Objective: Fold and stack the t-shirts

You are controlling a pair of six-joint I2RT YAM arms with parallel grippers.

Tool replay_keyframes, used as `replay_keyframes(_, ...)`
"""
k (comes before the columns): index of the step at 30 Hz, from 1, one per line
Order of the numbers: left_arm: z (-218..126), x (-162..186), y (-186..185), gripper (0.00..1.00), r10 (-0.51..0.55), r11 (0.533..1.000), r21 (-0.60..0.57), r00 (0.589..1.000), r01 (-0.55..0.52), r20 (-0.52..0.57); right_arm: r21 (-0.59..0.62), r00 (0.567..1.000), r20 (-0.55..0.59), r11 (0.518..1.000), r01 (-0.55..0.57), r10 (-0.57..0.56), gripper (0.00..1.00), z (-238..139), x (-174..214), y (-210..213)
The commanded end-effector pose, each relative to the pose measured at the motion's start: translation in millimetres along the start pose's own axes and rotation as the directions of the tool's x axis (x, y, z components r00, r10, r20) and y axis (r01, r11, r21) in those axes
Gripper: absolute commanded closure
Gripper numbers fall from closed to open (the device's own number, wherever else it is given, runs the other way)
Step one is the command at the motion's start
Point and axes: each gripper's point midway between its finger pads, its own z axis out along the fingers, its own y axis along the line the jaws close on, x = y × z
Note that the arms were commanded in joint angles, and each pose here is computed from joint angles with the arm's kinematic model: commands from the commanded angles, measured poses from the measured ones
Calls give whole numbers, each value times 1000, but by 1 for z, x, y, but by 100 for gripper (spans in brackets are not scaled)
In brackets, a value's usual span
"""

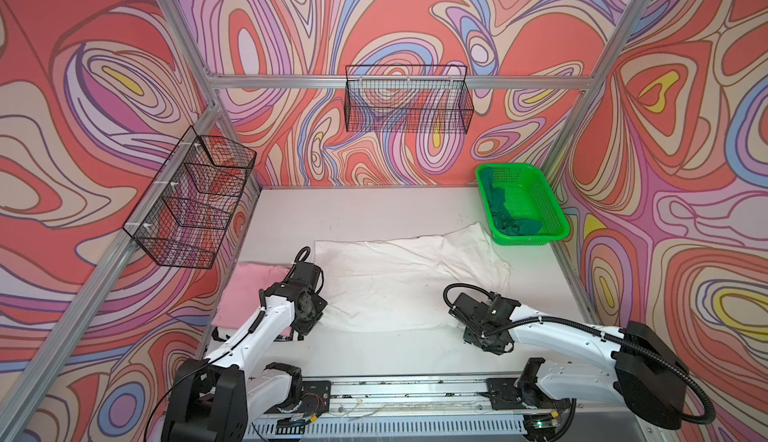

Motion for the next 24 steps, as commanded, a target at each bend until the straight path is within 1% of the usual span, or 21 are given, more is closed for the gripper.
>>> replay_keyframes(1,-5,0,3,100,8,1000,-11,1000,-8,7,28,998,62,1000,-11,9,54,0,-10,-4)
replay_keyframes(2,-6,-1,3,100,10,1000,-10,1000,-10,9,20,998,55,1000,-11,10,59,2,-8,-4)
replay_keyframes(5,-6,-1,2,100,10,1000,-9,1000,-10,11,-12,999,36,1000,-16,17,78,6,-3,0)
replay_keyframes(7,-6,-1,2,100,10,1000,-9,1000,-9,10,-24,999,39,999,-23,24,84,4,-3,-1)
replay_keyframes(11,-5,-2,1,100,11,1000,-7,1000,-10,10,-46,998,59,998,-34,37,100,-3,-7,-3)
replay_keyframes(15,-8,-3,-1,100,14,1000,-8,1000,-14,11,-66,994,101,997,-46,53,100,-25,-20,-2)
replay_keyframes(20,-13,-6,-3,100,22,1000,-11,999,-22,25,-81,978,200,996,-47,62,100,-69,-47,-3)
replay_keyframes(24,-18,-8,-3,100,26,1000,-14,999,-26,34,-114,963,258,992,-48,76,100,-99,-63,-7)
